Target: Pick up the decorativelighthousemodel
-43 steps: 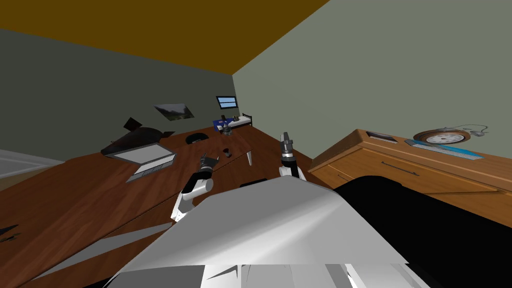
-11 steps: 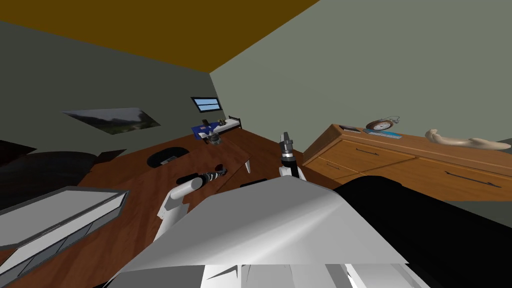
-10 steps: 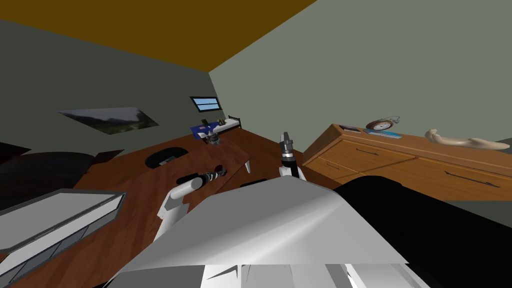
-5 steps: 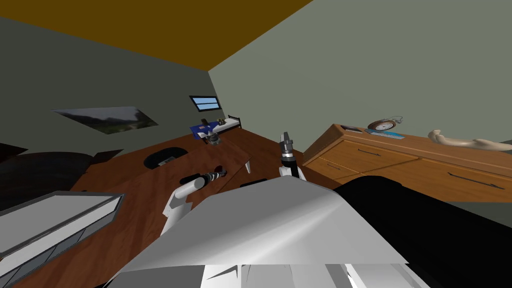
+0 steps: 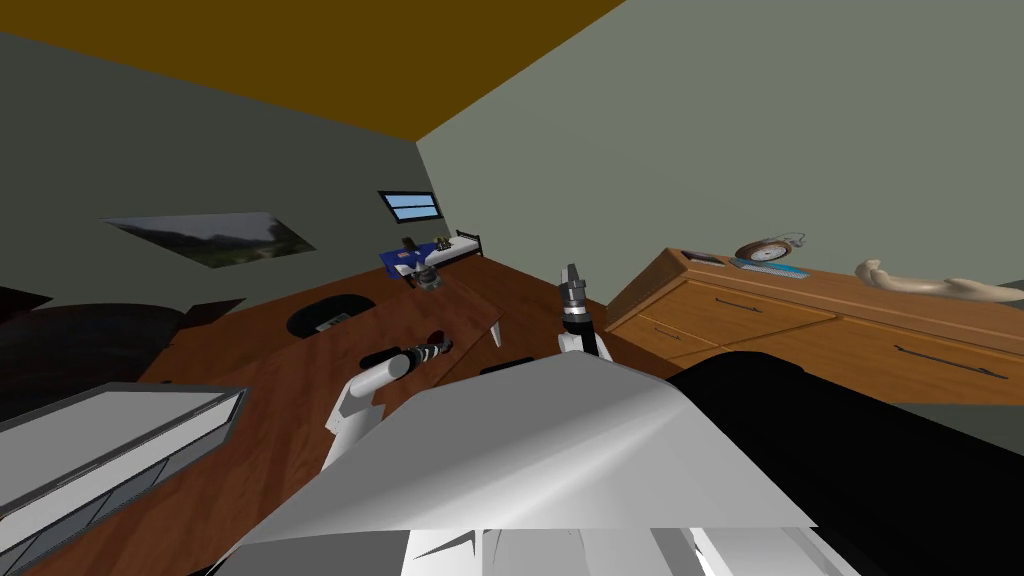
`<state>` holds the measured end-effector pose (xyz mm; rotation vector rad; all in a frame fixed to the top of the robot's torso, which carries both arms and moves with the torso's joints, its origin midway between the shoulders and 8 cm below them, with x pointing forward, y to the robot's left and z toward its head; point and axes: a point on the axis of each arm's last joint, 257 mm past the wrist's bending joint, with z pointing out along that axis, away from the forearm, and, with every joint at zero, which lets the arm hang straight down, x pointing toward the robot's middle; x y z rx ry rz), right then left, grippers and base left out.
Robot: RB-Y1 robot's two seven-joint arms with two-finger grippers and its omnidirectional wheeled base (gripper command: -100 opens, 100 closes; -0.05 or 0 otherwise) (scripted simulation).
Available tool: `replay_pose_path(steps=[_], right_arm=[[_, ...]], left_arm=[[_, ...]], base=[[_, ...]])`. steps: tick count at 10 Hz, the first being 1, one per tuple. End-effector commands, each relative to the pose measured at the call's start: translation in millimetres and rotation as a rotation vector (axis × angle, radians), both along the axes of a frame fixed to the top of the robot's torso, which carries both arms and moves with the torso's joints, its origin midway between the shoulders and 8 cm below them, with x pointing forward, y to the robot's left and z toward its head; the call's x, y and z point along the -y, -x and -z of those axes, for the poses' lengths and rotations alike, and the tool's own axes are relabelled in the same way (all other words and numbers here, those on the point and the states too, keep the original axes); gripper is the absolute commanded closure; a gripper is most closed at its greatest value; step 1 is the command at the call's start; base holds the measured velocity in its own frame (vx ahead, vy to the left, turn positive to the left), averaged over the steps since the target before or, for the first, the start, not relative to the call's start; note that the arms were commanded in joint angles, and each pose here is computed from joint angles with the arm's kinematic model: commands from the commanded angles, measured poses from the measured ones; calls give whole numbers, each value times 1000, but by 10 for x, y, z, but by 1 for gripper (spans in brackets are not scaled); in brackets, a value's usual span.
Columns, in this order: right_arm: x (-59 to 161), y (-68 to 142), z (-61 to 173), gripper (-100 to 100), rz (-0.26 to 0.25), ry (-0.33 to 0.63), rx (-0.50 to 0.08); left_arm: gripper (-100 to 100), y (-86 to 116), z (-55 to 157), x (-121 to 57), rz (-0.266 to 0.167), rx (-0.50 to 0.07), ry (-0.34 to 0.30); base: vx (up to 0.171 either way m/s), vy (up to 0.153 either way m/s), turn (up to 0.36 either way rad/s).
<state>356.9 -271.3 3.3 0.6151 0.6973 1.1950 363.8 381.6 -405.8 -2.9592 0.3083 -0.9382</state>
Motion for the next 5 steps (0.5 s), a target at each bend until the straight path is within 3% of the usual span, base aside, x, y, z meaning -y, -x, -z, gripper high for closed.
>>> replay_pose_path(steps=[1, 2, 4, 5], right_arm=[[0, 0, 0, 0, 0, 0, 0], [0, 0, 0, 0, 0, 0, 0], [0, 0, 0, 0, 0, 0, 0], [0, 0, 0, 0, 0, 0, 0]], left_arm=[[0, 0, 0, 0, 0, 0, 0], [100, 16, -89, -34, 0, -2, -3], [100, 9, -106, -37, 1, 0, -5], [0, 13, -110, -38, 0, -2, -4]], base=[[0, 0, 0], [-21, -10, 1], [-24, -12, 4], [0, 0, 0]])
